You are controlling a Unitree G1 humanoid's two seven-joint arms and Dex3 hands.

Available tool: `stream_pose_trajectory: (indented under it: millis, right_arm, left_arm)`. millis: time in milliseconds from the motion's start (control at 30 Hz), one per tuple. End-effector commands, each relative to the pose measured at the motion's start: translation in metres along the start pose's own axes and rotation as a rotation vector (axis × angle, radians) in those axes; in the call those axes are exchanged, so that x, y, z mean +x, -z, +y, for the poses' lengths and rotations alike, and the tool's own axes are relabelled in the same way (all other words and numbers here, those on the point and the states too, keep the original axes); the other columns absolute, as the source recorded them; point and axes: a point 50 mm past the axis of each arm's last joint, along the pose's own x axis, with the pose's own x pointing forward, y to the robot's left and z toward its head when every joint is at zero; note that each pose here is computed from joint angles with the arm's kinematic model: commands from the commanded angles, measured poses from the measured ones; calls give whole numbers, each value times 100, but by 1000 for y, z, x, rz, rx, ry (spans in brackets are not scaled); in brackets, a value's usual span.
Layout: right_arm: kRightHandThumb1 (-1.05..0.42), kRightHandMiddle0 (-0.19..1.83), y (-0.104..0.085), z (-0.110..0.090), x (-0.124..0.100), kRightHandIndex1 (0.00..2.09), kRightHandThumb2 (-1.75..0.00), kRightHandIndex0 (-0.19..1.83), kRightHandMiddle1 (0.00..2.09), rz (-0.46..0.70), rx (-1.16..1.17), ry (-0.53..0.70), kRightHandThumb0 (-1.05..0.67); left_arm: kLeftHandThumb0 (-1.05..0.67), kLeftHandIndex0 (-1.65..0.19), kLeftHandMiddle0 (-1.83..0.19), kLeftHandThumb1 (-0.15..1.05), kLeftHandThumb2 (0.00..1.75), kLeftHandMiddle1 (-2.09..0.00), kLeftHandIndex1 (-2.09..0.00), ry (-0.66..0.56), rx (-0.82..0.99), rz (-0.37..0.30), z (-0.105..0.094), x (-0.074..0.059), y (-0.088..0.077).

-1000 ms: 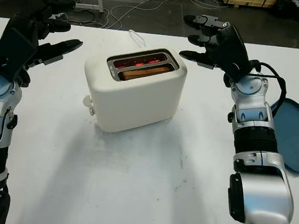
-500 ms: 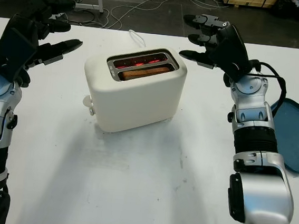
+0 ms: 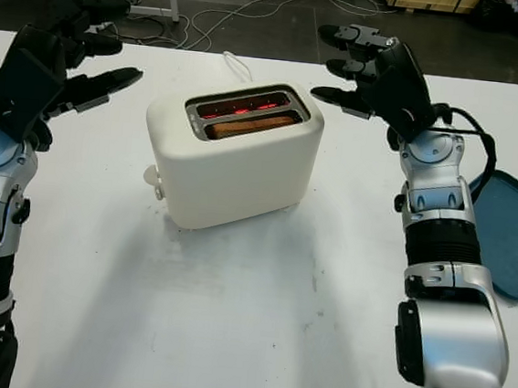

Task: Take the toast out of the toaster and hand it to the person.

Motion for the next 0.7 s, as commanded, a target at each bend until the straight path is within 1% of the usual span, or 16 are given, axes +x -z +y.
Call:
stream_pose_trajectory:
  millis: [0,167,300,433,567,667]
  right_arm:
    - [-78,64,-4,-1,0,4,0,70,0,-23,-13,4,-28]
    - [-78,64,-4,-1,0,4,0,71,1,-25,-15,4,-32]
    - [-79,64,-3,-1,-1,4,0,70,0,-22,-31,7,-31]
    - [-80,65,-4,-1,-1,4,0,71,1,-23,-51,7,-32]
    - [-79,66,-5,-1,0,5,0,74,1,-29,-61,5,-35]
    - [-79,66,-5,0,0,5,0,74,1,-29,-51,5,-34]
  left_arm:
    - [-33,-23,-6,91,2,-104,-64,0,3,-1,1,-1,0]
    - [-32,-23,-6,91,2,-104,-64,-3,-13,12,0,-1,1]
    - [-34,-25,-9,92,2,-104,-63,7,22,19,0,-1,0]
    - [-32,-32,-18,91,1,-104,-65,9,33,25,1,-1,-1]
    - [-30,-35,-24,91,1,-103,-65,9,19,16,1,-1,-1]
    - [-29,-37,-31,91,1,-103,-65,-1,8,21,1,0,-1]
